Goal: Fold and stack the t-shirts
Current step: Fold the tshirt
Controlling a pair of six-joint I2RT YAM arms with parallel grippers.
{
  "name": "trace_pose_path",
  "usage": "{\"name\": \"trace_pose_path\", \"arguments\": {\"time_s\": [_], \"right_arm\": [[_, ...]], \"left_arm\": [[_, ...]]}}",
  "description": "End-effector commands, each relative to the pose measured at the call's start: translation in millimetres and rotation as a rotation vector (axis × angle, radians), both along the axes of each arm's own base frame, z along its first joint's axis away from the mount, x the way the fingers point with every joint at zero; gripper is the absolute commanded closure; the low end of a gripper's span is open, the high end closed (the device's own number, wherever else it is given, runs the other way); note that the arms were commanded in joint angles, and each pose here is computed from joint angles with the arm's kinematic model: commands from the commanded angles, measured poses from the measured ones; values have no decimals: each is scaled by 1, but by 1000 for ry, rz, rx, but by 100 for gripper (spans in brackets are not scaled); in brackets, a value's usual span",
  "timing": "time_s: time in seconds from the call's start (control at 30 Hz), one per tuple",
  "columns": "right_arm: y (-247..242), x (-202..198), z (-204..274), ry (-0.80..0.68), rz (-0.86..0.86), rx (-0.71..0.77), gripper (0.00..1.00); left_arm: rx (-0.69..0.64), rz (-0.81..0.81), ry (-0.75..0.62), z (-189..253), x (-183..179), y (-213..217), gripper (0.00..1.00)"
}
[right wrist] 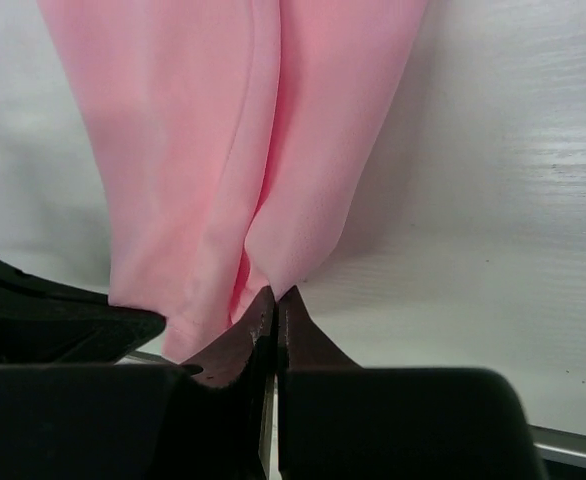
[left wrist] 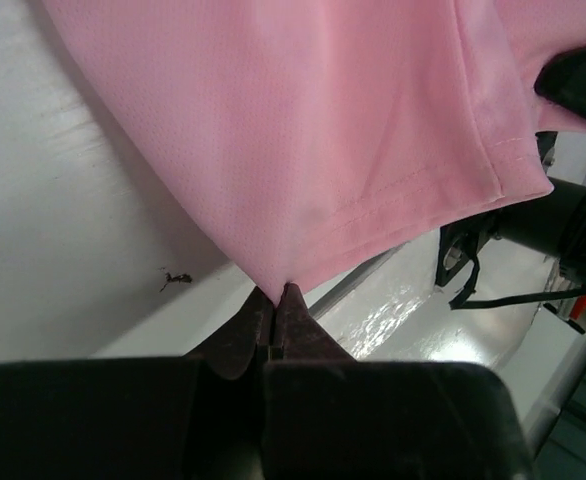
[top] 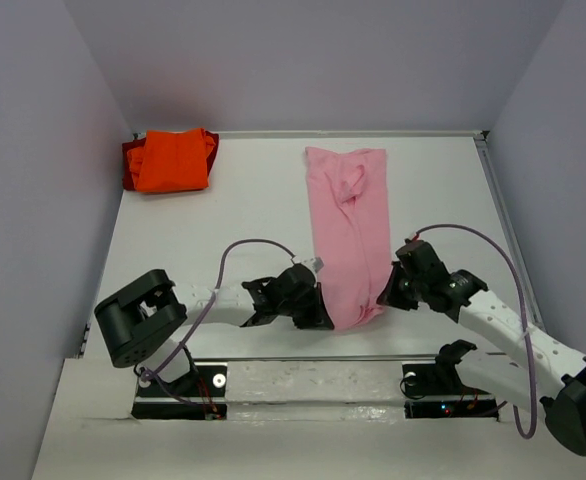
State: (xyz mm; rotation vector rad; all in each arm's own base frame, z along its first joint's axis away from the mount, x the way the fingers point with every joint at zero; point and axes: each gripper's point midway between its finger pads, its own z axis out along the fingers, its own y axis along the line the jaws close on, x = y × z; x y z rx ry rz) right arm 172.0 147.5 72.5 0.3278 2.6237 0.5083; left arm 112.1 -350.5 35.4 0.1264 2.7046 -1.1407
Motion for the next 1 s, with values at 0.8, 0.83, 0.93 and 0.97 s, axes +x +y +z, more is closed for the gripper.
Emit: {"name": "trace_pose_path", "arguments": {"time_s": [0.8, 0.83, 0.93, 0.97], "right_arm": [[-2, 91, 24, -186, -182, -167, 100], [-2, 94, 22, -185, -184, -177, 100], [0, 105, 26, -200, -189, -195, 100], [1, 107, 27, -205, -185, -201, 100]], "left_arm": [[115, 104, -328, 75, 175, 9, 100], [118, 93, -338, 77, 181, 8, 100], [150, 75, -328, 64, 189, 6, 100], [151, 74, -326, 63, 191, 6, 100]]}}
